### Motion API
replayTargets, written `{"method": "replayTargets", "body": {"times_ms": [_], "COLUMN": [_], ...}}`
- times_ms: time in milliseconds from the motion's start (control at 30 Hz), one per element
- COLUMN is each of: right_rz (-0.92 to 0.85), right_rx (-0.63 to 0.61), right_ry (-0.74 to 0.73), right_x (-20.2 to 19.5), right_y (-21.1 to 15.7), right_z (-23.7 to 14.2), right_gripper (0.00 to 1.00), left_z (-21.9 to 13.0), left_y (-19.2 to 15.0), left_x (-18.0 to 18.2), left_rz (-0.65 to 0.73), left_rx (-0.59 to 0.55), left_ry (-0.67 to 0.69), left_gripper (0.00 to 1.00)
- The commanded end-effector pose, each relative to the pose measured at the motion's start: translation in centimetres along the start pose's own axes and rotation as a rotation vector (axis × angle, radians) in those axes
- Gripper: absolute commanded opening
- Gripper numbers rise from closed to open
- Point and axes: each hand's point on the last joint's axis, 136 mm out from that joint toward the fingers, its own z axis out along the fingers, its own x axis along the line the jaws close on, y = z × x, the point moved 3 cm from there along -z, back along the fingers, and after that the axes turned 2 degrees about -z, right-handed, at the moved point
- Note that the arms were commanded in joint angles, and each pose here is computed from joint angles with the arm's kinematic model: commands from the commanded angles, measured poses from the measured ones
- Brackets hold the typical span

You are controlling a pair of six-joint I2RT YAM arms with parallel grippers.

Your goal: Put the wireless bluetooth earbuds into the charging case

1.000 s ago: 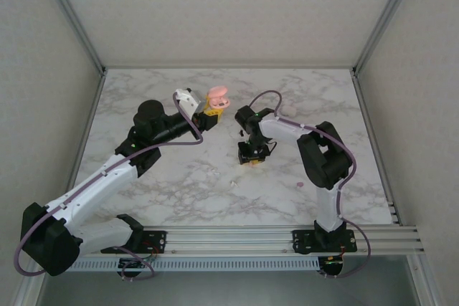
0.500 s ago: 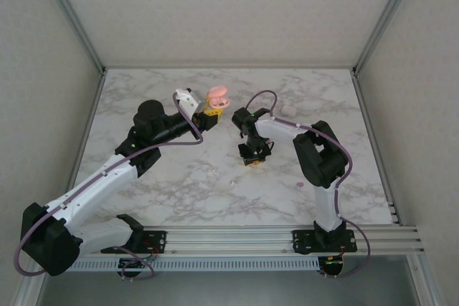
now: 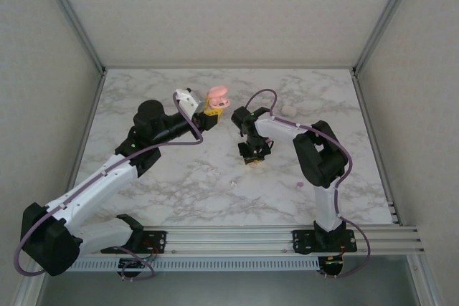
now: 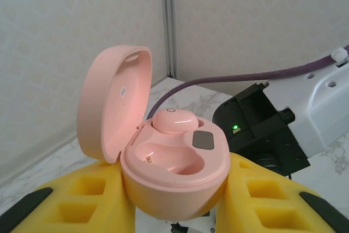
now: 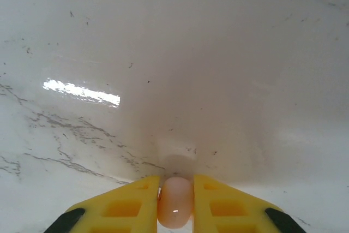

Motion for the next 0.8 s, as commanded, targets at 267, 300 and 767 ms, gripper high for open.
{"method": "replayTargets", "body": {"times_ms": [267,300,767], "right_rz": [0.123,0.127,-0.030], "right_rx": [-0.296,-0.329,-0.547], "right_ry": [0.642,0.757,1.298], "right_x": [2.0,2.0,1.5], "right_y": [1.0,1.0,-1.9], "right_z": [-12.8,-14.7,-31.4], "right_gripper": [0.16,0.16,0.17], "left_z": [-0.2,-0.1,2.1], "left_y": [1.1,1.0,0.0], "left_x": [0.9,1.1,2.1], "left_rz": [0.012,0.009,-0.015], "left_rx": [-0.025,-0.024,-0.020], "left_ry": [0.032,0.034,-0.024], "left_gripper": [0.19,0.19,0.19]}}
